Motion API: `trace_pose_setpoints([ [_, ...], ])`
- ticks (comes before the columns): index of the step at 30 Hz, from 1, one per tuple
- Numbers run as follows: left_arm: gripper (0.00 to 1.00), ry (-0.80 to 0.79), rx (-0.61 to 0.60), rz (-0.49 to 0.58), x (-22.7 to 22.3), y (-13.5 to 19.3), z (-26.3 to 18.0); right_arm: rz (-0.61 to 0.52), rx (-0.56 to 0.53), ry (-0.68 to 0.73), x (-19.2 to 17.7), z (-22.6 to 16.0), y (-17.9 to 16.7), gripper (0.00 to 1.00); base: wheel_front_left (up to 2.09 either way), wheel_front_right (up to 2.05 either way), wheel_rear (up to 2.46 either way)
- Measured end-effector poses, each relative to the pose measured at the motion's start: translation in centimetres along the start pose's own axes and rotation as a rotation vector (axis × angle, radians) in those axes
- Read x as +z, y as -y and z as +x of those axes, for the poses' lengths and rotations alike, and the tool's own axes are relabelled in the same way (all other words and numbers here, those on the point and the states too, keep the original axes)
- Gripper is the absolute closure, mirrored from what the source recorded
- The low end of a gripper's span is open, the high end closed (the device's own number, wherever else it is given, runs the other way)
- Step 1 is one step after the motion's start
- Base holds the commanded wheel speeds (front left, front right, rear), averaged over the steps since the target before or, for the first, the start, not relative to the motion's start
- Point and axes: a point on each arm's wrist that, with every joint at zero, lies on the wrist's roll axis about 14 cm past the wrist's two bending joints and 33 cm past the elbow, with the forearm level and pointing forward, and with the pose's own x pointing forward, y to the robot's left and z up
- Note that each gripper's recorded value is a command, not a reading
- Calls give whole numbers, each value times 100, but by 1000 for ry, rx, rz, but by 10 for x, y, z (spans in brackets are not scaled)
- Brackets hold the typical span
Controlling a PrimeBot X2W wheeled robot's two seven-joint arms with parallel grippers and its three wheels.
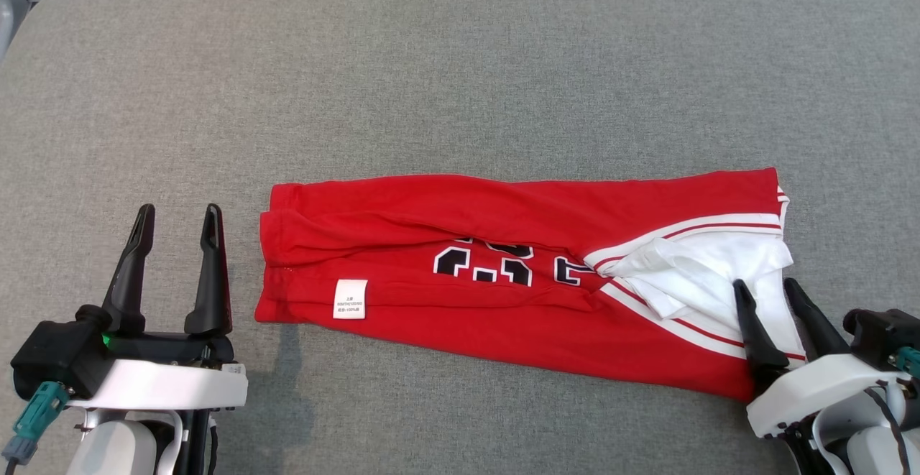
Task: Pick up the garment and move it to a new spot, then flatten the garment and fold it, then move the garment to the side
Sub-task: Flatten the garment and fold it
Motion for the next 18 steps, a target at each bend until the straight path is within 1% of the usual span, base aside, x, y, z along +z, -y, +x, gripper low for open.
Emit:
trace_pose_setpoints([
  [2, 0, -3, 4, -2, -1, -1, -1, 8, 14, -18, -4, 4, -5, 0, 0, 0, 0],
  [3, 0, -4, 2, -3, -2, 0, -1, 13, 18, -25, -6, 5, -6, 45, 0, 0, 0],
  [4, 0, -6, 1, -4, -2, 0, -1, 21, 21, -29, -7, 6, -7, 80, 0, 0, 0],
  [5, 0, -7, 0, -5, -2, 0, -1, 30, 21, -31, -7, 7, -7, 100, 0, 0, 0],
  [9, 0, -6, -3, -8, -3, 1, 0, 37, 35, -33, -6, 8, -10, 100, 0, 0, 0],
  [12, 0, -2, -11, -10, -2, 3, 2, 29, 27, -12, 0, 5, -3, 100, 0, 0, 0],
  [15, 0, 3, -22, -13, -1, 7, 5, 5, -17, 15, 9, -1, 19, 100, 0, 0, 0],
  [18, 0, 1, -40, -20, -3, 13, 8, -30, -98, 43, 21, -12, 55, 100, 0, 0, 0],
])
